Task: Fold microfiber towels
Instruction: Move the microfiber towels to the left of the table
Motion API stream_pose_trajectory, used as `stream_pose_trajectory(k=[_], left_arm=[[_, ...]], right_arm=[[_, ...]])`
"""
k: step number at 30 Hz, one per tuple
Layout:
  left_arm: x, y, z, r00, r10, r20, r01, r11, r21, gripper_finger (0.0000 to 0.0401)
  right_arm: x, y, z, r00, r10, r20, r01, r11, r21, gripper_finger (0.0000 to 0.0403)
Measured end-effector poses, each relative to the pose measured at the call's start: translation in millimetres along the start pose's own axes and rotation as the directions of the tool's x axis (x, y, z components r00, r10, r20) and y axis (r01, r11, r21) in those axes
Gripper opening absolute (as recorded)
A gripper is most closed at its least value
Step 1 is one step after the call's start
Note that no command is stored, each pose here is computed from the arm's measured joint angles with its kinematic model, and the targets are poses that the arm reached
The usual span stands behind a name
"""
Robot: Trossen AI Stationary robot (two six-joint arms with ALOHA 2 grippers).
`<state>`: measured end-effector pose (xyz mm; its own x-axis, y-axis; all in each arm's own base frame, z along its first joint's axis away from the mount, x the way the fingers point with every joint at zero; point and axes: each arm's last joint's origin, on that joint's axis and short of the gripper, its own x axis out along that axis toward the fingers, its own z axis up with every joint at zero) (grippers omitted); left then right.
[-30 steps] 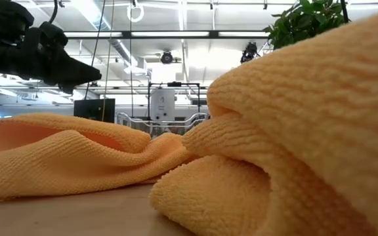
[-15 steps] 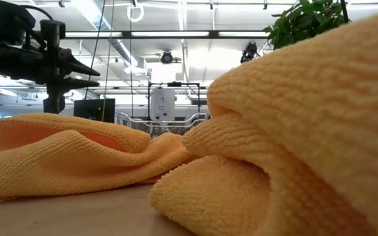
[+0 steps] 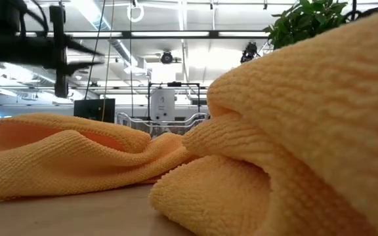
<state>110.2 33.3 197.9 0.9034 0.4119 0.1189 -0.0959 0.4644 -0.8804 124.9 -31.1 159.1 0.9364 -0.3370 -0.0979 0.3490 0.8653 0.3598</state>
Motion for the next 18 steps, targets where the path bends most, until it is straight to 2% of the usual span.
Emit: stream_pose_trajectory(k=[3,7,9,11,12,14,16,18], left_arm=[[7,-25,11,1.000,-0.026,0.004,0.025,0.986,0.167,0.0038],[21,-49,21,0.999,0.027,-0.042,-0.008,0.921,0.389,0.0007],[30,-58,23,0.991,0.075,-0.110,-0.014,0.879,0.476,0.0010],[41,-63,20,0.963,0.137,-0.231,0.008,0.845,0.535,0.0017],[46,-64,18,0.935,0.168,-0.314,0.033,0.837,0.546,0.0020],[53,-64,11,0.833,0.224,-0.506,0.095,0.843,0.530,0.0020],[57,-66,3,0.687,0.272,-0.674,0.144,0.858,0.493,0.0016],[57,-68,-6,0.530,0.344,-0.776,0.173,0.851,0.495,0.0009]], right_arm=[[2,5,10,1.000,0.016,0.019,-0.016,1.000,-0.011,0.0027],[9,13,28,1.000,0.011,-0.022,-0.011,1.000,-0.020,0.0027],[16,19,39,0.997,0.010,-0.076,-0.011,1.000,-0.016,0.0027],[25,28,49,0.989,0.021,-0.145,-0.022,1.000,-0.006,0.0027],[29,33,54,0.982,0.031,-0.188,-0.031,1.000,0.002,0.0027],[37,45,60,0.953,0.045,-0.299,-0.041,0.999,0.019,0.0027],[44,58,66,0.913,0.043,-0.407,-0.033,0.999,0.032,0.0027],[48,72,72,0.867,0.041,-0.496,-0.026,0.999,0.037,0.0027]])
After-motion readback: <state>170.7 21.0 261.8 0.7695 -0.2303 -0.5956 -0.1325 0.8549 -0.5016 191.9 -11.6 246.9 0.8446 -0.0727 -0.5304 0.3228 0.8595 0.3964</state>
